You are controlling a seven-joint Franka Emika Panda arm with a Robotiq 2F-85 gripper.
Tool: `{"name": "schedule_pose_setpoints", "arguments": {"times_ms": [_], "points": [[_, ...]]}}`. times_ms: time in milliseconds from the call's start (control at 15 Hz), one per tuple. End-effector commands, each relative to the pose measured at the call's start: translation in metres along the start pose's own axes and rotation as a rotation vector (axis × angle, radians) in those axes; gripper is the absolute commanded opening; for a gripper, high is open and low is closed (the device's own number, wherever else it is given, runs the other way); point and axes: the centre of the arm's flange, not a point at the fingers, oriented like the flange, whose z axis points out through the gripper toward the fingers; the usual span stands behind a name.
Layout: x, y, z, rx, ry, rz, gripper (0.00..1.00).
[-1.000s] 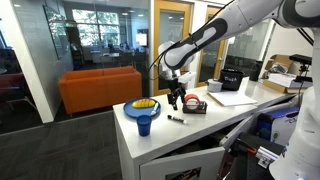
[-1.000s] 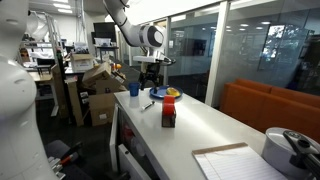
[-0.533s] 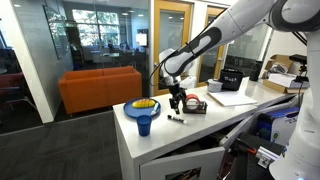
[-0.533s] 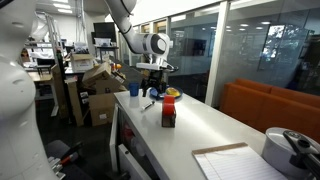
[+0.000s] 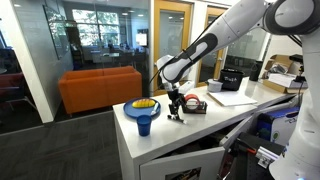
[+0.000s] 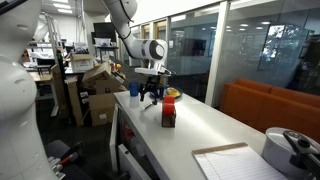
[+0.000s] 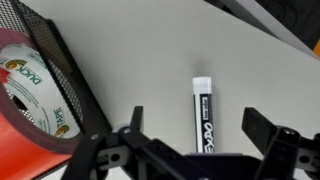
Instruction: Put the marker in the blue cup
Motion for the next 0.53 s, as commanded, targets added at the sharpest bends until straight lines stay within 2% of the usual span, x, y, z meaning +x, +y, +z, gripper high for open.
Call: {"name": "schedule_pose_setpoints", "arguments": {"times_ms": [0,400,467], "points": [[0.002,-0.005,0.006,-0.027,0.006,-0.013,1.0],[0.001,-0.015,0.015,-0.046,-0.004,-0.028,1.0],[0.001,-0.016,0.016,-0.047,-0.004,-0.027,0.75]]}}
